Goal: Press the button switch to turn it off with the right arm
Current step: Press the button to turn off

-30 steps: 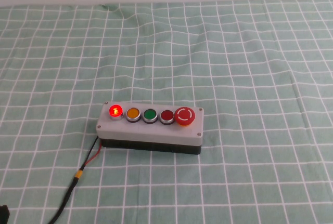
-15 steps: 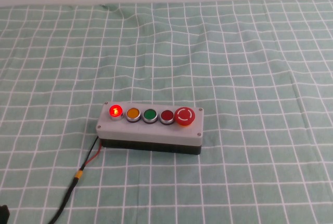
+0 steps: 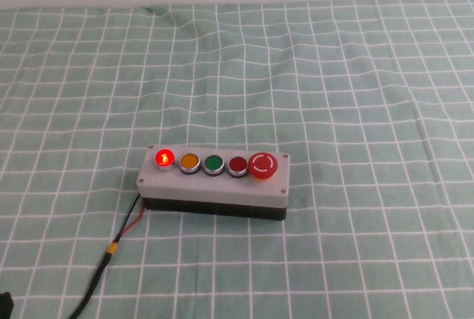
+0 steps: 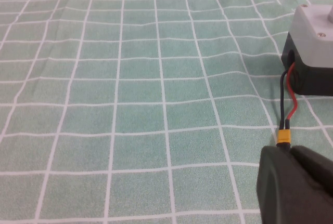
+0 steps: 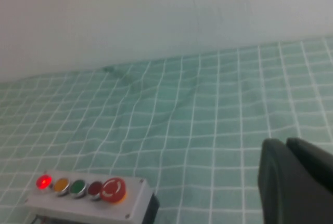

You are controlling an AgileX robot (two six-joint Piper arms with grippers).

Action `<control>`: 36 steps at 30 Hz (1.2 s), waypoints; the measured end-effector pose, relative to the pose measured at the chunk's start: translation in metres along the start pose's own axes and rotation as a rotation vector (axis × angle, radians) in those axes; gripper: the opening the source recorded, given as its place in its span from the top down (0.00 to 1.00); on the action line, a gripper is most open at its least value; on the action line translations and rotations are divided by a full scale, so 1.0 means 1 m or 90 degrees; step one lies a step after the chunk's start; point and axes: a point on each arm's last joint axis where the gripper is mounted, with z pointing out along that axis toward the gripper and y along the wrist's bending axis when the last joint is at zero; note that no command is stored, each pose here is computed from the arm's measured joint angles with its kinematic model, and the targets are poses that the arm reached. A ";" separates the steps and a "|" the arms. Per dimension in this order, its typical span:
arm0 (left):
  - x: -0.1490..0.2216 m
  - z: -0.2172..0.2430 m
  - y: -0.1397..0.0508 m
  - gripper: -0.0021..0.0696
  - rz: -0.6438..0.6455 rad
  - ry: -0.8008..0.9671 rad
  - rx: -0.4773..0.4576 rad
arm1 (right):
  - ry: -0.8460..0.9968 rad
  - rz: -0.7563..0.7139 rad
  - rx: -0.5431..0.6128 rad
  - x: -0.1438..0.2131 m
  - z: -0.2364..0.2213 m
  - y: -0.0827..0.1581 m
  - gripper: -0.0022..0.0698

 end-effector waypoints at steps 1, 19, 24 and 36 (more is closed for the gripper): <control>0.000 0.000 0.000 0.98 0.000 0.000 0.000 | 0.018 0.017 -0.008 0.001 0.005 0.001 0.99; 0.000 0.000 0.000 0.98 0.000 0.000 0.000 | 0.341 -0.114 -0.096 -0.011 0.133 0.004 0.99; 0.000 0.000 0.000 0.98 0.000 0.000 0.000 | 0.398 -0.124 -0.133 -0.020 0.179 0.017 0.99; 0.000 0.000 0.000 0.98 0.000 0.000 0.000 | 0.506 -0.305 -0.199 -0.004 0.278 0.120 0.99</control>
